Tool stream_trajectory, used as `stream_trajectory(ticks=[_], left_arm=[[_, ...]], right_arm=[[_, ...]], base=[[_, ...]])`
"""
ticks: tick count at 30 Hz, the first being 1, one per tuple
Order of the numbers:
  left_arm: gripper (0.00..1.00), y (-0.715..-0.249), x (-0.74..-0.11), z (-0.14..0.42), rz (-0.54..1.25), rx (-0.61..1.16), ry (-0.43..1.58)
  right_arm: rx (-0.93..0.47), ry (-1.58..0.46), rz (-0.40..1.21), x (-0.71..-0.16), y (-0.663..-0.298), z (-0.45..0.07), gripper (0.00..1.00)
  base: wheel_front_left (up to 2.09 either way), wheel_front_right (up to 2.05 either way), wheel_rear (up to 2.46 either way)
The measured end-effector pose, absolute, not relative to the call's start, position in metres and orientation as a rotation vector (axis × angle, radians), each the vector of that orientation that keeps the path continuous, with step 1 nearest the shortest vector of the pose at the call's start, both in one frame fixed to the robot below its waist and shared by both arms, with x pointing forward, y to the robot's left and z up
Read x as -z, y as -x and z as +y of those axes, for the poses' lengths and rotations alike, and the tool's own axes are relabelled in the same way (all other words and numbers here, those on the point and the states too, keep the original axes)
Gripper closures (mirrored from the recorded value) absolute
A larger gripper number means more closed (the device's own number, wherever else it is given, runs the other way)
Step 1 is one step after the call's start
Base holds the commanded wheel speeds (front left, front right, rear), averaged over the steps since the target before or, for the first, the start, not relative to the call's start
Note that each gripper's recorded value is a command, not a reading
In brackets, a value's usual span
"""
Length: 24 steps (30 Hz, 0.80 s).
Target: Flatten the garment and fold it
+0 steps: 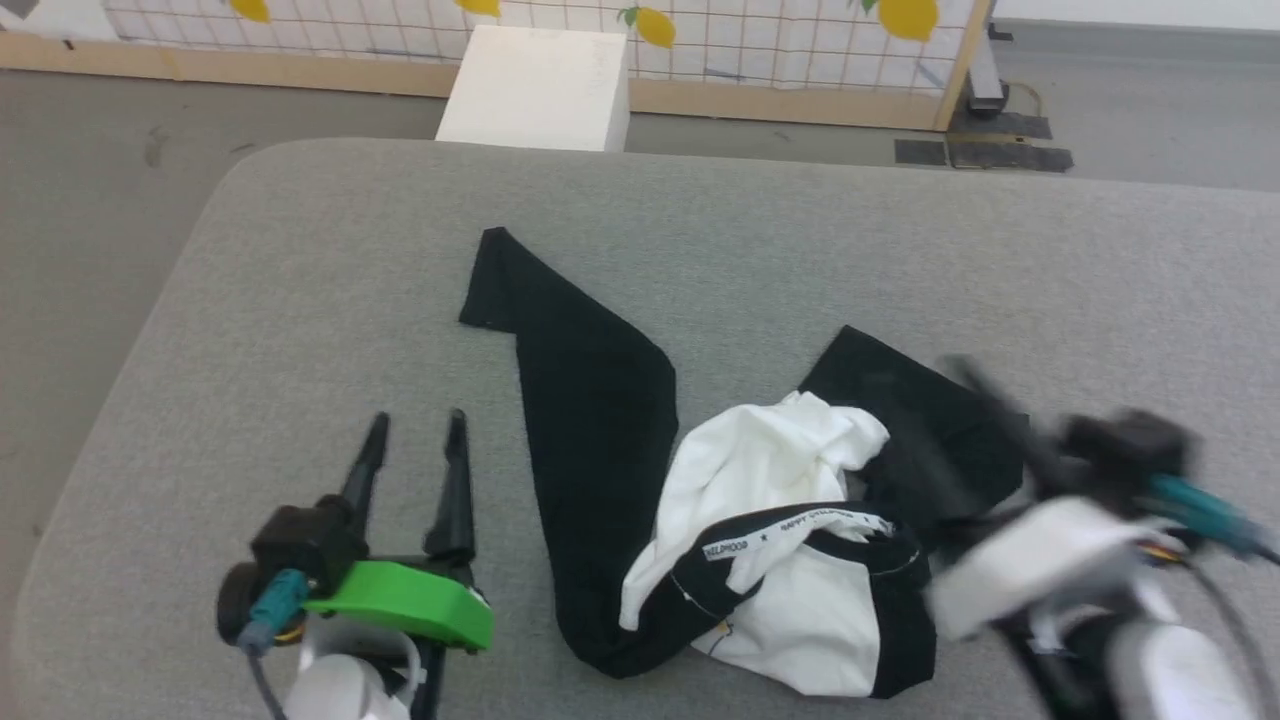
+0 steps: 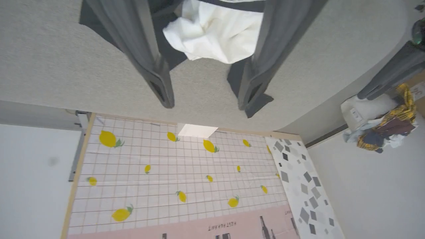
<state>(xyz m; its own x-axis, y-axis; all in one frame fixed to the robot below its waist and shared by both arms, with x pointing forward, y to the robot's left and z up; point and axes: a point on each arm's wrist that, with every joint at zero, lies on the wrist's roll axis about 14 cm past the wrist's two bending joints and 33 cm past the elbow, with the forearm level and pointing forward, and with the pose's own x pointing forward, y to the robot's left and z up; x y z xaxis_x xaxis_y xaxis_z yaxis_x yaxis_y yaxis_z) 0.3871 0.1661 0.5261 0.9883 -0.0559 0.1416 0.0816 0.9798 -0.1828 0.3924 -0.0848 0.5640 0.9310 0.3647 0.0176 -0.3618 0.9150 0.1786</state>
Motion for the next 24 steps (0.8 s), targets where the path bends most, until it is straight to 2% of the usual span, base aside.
stream_trajectory(ticks=[4, 7, 17, 18, 19, 20, 24], left_arm=[[0.00, -0.387, -0.502, 0.140, -0.019, 0.145, 0.205], [0.00, -0.383, -0.475, 0.119, 0.128, 0.205, 0.227], [0.00, -0.345, -0.378, 0.078, 0.751, 0.312, 0.178], [0.11, -0.343, -0.375, 0.077, 0.784, 0.318, 0.176], [0.63, -0.342, -0.372, 0.077, 0.818, 0.324, 0.166], [1.00, -0.344, -0.373, 0.078, 0.827, 0.326, 0.151], [1.00, -0.365, -0.383, 0.093, 0.742, 0.262, 0.152]], right_arm=[[-0.176, -0.133, 0.048, -0.537, -0.388, -0.148, 0.00], [-0.103, -0.134, 0.107, -0.514, -0.377, -0.171, 0.00], [-0.047, -0.176, 0.148, -0.497, -0.364, -0.187, 0.00], [-0.046, -0.181, 0.147, -0.497, -0.363, -0.187, 0.00], [-0.045, -0.185, 0.150, -0.495, -0.362, -0.187, 0.00], [-0.043, -0.188, 0.156, -0.493, -0.362, -0.188, 0.00], [-0.039, -0.195, 0.181, -0.485, -0.361, -0.188, 0.00]], base=[[0.00, 0.00, 0.00], [0.00, 0.00, 0.00], [0.00, 0.00, 0.00], [0.00, 0.00, 0.00], [0.00, 0.00, 0.00], [0.00, 0.00, 0.00], [0.00, 0.00, 0.00]])
